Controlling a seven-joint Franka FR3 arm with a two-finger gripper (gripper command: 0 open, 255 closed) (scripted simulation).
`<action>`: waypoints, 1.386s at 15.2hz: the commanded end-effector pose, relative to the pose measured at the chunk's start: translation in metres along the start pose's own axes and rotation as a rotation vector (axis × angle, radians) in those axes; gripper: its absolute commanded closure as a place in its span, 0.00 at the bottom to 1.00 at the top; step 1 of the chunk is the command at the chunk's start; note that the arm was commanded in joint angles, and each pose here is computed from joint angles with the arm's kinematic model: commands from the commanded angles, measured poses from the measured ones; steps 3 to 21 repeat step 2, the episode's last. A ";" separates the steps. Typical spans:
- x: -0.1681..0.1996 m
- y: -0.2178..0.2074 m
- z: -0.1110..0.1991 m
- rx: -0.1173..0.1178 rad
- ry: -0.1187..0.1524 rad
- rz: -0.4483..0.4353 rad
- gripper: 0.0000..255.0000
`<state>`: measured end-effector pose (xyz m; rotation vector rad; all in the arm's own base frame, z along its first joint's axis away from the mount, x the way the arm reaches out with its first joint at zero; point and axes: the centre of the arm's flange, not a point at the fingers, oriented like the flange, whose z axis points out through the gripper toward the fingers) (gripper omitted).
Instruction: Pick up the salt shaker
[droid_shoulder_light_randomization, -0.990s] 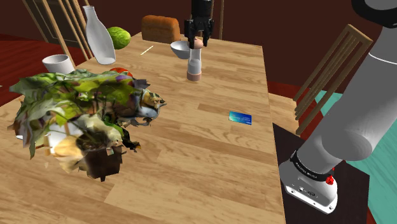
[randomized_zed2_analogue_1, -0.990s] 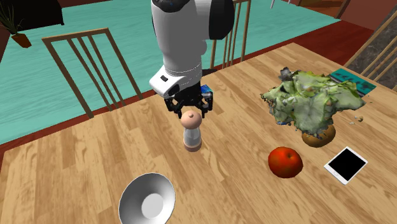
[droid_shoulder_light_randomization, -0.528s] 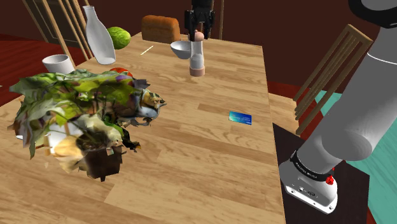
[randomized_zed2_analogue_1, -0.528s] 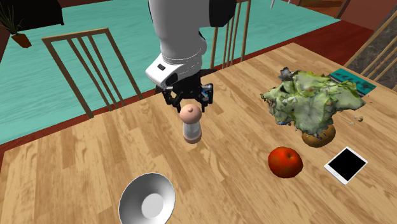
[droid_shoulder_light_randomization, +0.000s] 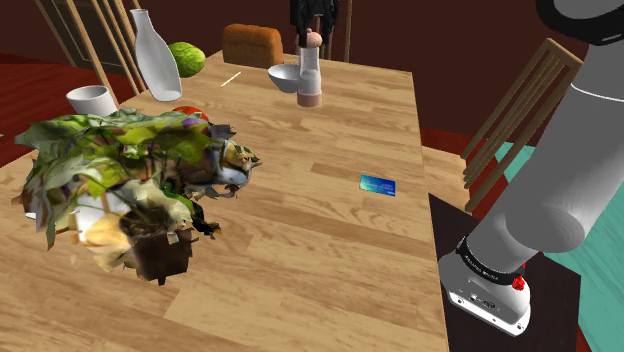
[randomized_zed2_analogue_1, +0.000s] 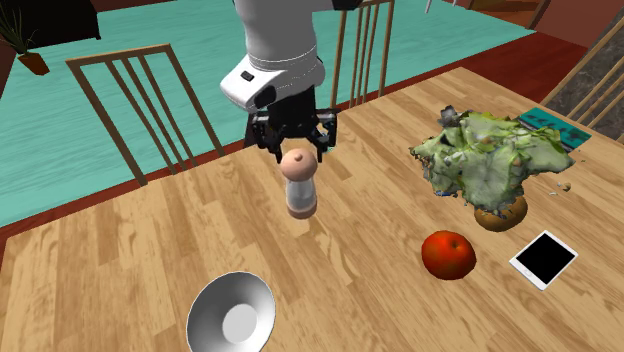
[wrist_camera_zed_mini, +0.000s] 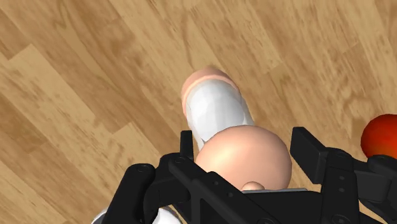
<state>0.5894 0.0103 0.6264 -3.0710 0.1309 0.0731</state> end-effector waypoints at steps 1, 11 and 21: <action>-0.001 -0.001 -0.006 0.000 0.000 0.000 1.00; -0.001 -0.001 -0.006 0.000 0.000 0.000 1.00; -0.001 -0.001 -0.006 0.000 0.000 0.000 1.00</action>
